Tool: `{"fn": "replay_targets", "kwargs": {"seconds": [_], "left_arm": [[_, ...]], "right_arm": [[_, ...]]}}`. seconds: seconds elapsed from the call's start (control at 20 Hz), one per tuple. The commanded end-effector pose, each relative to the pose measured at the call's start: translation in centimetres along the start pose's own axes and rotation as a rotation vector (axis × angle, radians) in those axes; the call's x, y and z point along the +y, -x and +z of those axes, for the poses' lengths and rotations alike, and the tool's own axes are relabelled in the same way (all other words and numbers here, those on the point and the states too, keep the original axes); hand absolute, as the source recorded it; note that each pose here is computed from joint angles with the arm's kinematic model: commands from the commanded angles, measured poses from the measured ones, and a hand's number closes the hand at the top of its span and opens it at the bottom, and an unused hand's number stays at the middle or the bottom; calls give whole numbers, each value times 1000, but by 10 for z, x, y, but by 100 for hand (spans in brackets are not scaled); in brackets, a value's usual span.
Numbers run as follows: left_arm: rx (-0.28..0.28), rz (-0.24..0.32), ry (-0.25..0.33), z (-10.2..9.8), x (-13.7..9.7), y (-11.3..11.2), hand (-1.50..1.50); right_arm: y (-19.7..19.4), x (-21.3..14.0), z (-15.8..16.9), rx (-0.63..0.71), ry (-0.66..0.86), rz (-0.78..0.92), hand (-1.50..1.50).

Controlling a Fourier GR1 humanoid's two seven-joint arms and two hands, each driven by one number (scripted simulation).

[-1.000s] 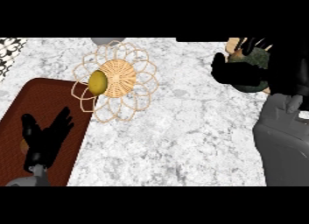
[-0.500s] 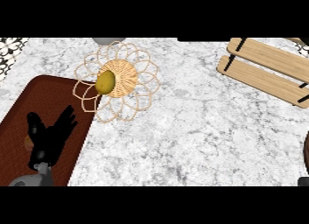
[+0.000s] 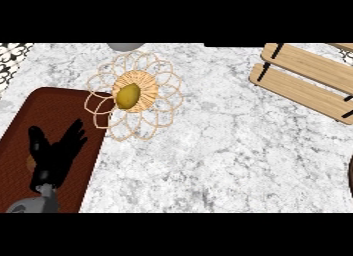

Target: Pick the squash from the placemat and place it in the tiered shelf

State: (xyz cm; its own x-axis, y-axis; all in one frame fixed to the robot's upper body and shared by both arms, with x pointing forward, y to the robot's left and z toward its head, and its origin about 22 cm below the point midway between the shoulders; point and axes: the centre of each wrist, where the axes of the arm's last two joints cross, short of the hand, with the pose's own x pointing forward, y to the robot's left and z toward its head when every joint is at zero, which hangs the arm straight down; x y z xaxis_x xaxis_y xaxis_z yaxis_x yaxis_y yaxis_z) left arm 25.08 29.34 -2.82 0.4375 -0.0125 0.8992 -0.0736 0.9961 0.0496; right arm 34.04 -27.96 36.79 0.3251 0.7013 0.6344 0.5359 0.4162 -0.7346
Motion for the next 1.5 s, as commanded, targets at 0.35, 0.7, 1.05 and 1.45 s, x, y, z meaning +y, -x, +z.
{"fn": "replay_targets", "kwargs": {"seconds": [0.35,0.7,1.05,1.45], "left_arm": [[12,13,13,15,-6,8,0],[-18,-8,5,-1,-16,-15,0],[-18,6,-11,-11,-10,-3,0],[0,-15,-4,-9,-5,-8,0]], "right_arm": [[22,27,-52,-19,-74,90,150],[41,52,-76,-2,-42,90,150],[86,59,-102,-12,-27,124,150],[75,67,-103,-80,-59,94,150]]}}
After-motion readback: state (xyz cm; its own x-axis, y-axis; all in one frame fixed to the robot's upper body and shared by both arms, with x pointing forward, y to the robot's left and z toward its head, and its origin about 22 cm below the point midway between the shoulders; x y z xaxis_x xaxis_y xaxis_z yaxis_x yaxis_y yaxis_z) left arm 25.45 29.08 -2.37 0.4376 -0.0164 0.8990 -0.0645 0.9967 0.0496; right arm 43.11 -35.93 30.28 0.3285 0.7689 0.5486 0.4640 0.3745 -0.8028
